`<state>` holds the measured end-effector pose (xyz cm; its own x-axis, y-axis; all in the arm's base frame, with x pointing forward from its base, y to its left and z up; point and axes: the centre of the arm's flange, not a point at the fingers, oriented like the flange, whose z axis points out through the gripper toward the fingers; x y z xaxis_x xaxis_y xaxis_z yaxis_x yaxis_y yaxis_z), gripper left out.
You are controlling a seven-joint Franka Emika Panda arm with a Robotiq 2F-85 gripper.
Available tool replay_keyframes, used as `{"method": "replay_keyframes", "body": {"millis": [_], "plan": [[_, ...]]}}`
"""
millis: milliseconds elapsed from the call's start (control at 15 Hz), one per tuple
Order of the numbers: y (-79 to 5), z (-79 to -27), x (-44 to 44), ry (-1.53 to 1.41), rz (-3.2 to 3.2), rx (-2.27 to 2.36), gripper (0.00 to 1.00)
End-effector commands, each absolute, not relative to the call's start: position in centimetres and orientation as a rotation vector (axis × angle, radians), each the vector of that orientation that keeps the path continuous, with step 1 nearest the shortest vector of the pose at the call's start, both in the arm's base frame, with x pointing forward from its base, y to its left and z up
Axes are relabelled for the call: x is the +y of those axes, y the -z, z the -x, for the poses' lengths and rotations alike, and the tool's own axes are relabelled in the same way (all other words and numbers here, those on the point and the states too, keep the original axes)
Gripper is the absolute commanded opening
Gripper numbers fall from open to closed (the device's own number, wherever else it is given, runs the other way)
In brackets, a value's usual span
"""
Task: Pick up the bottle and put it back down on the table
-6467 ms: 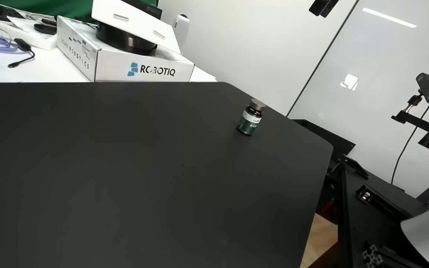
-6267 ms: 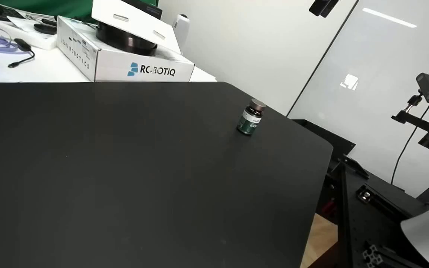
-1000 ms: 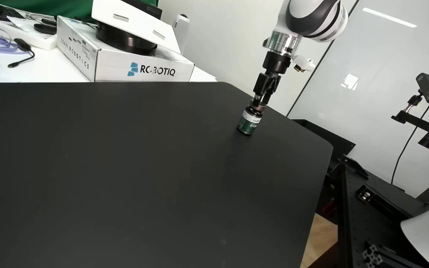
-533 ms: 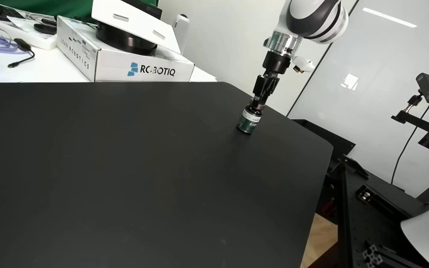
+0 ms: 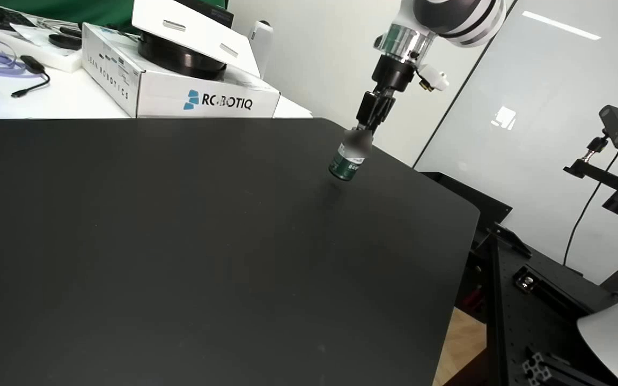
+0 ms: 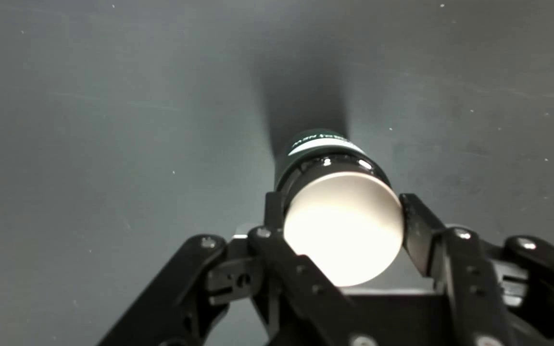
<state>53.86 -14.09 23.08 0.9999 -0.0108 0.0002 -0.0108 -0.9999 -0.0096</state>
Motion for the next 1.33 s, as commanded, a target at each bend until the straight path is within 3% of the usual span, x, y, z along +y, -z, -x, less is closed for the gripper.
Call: {"method": "replay_keyframes", "body": {"millis": [0, 733, 1267], "plan": [[-27.2, -53.9, -10.3, 0.116, 3.137, -0.074, 0.36], [-31.2, -53.8, 2.8, 0.16, 3.186, -0.629, 0.36], [-31.5, -46.5, 3.4, -0.024, 3.131, -0.823, 0.36]]}}
